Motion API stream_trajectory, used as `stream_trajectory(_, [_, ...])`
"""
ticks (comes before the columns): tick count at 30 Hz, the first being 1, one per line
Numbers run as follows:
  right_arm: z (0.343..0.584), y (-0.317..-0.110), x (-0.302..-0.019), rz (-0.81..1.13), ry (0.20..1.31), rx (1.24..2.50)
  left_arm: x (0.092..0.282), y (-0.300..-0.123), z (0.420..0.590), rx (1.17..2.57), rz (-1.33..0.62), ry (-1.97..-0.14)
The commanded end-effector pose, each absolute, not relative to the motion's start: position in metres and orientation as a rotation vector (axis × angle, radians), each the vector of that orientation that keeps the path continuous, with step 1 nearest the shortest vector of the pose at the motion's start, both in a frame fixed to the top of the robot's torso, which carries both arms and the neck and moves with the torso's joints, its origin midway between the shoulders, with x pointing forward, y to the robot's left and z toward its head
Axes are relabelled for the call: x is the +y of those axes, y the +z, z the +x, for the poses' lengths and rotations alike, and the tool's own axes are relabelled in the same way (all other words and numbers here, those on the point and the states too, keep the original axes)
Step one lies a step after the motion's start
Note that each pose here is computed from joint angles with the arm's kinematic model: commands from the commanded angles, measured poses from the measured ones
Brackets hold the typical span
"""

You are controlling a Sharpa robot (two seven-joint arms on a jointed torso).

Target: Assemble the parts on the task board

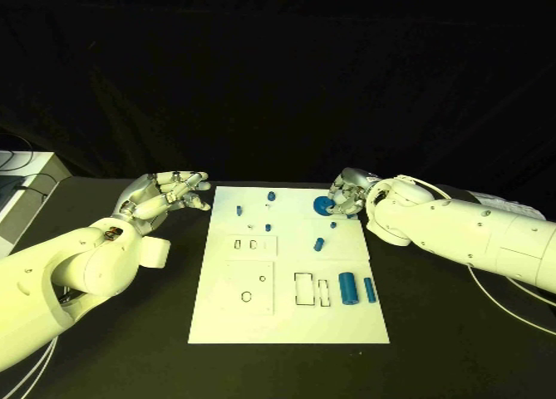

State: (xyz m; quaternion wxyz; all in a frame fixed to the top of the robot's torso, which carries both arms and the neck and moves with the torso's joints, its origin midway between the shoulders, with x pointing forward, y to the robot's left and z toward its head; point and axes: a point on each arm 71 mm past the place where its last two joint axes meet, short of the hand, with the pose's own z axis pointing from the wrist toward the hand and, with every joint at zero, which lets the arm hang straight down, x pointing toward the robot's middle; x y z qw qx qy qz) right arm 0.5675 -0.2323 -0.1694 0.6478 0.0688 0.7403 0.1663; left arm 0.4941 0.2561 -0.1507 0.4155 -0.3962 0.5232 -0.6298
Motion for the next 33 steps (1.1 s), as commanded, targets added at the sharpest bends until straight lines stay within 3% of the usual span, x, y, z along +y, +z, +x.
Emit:
stream_trajectory(1, [0.567, -0.167, -0.229, 0.110, 0.365, 1.653, 0.254, -0.150, 0.494, 1.315, -0.984, -1.599])
stream_trajectory(17, [0.557, -0.158, -0.215, 0.061, 0.423, 1.551, 0.255, -0.150, 0.495, 1.313, -0.986, -1.594])
stream_trajectory(33, [0.554, -0.156, -0.209, 0.046, 0.431, 1.547, 0.256, -0.150, 0.494, 1.314, -0.986, -1.591])
